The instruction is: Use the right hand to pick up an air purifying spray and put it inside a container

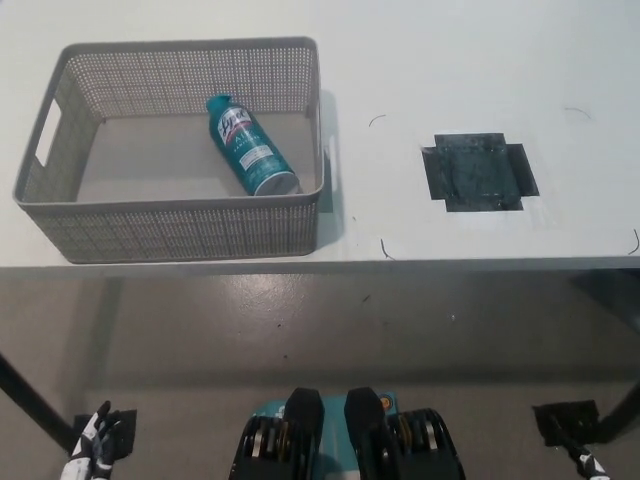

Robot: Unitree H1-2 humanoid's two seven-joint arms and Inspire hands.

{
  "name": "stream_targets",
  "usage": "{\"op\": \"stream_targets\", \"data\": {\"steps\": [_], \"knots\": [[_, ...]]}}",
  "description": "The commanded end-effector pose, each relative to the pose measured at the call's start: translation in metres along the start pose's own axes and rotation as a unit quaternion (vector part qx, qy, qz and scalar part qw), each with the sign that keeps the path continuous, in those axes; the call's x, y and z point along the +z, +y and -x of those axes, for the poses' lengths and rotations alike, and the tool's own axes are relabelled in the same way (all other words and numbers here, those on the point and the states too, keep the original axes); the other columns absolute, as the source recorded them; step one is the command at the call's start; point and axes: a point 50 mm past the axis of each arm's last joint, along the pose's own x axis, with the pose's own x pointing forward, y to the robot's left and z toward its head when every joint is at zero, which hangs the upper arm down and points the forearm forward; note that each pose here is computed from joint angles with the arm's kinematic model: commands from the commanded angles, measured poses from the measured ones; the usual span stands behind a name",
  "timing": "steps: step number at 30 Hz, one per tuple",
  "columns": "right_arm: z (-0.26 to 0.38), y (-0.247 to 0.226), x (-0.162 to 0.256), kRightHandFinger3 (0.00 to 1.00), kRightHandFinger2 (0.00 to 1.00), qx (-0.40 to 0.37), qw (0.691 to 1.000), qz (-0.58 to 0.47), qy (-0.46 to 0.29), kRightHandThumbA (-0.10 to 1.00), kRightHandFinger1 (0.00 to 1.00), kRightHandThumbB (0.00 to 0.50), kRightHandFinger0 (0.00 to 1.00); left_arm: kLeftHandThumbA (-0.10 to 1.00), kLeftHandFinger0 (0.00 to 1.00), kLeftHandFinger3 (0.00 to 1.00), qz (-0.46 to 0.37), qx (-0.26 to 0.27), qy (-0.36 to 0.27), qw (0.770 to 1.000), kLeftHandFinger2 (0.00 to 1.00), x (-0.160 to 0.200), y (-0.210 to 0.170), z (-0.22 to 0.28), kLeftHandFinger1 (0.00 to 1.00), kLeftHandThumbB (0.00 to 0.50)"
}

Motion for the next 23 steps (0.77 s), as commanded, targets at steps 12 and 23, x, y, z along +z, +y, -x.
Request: {"op": "stream_targets", "data": {"steps": [12,23], "knots": [[-0.0223,-0.0118,0.0225,1.0,1.0,-0.02,0.995,-0.019,-0.099,0.93,1.0,0.389,1.0,0.95,0.97,1.0,0.029,0.019,-0.032,0.999,1.0,0.0038,0.0133,0.0009,1.0,0.5],[-0.025,-0.0123,0.0253,1.0,1.0,-0.019,0.994,-0.018,-0.104,0.97,1.0,0.425,1.0,0.95,0.95,1.0,0.002,-0.004,-0.045,0.999,1.0,0.0061,0.0098,-0.0009,1.0,0.5]]}}
